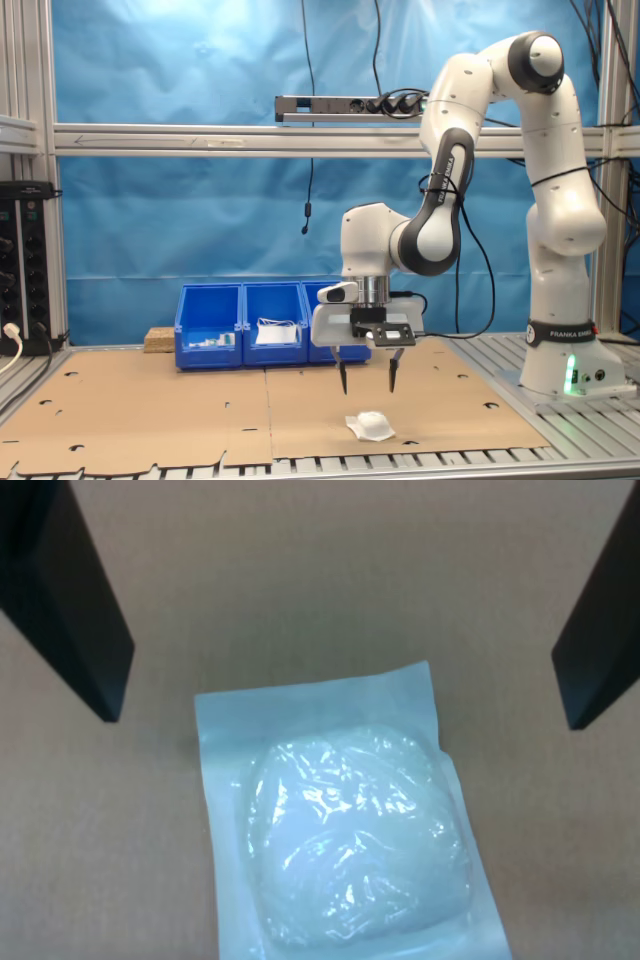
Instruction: Pick and place sorting task of medical equipment.
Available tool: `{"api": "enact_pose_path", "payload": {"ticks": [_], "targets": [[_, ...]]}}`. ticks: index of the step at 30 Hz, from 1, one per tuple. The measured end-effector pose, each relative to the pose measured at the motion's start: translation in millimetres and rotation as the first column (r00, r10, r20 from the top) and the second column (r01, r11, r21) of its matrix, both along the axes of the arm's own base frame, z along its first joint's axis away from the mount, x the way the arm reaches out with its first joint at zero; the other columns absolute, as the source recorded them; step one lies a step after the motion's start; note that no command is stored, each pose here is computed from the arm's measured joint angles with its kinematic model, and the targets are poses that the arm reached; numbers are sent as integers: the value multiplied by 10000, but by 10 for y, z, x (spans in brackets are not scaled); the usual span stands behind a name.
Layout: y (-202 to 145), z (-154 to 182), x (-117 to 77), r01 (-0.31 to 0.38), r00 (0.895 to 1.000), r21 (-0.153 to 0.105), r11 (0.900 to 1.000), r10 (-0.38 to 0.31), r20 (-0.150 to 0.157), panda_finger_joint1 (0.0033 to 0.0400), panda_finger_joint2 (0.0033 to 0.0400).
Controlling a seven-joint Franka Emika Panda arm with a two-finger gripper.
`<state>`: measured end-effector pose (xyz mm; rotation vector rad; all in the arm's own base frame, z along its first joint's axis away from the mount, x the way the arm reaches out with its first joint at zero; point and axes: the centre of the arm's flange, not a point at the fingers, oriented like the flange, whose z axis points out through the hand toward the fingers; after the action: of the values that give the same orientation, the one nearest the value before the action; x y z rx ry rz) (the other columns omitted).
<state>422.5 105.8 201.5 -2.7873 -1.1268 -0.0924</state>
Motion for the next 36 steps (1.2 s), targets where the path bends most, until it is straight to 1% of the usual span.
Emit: {"api": "enact_pose_path", "payload": {"ticks": [8,16,29,36], "targets": [[-11,-113,-16,-98,9999,66,9999,98,-76,400,400],[49,-210,-48,-302,9995,134,9995,303,-116,400,400],[201,-270,-95,-775,9970,185,9968,776,-39,400,400],[239,-282,-106,-870,9962,195,9960,870,-13,400,400]]}}
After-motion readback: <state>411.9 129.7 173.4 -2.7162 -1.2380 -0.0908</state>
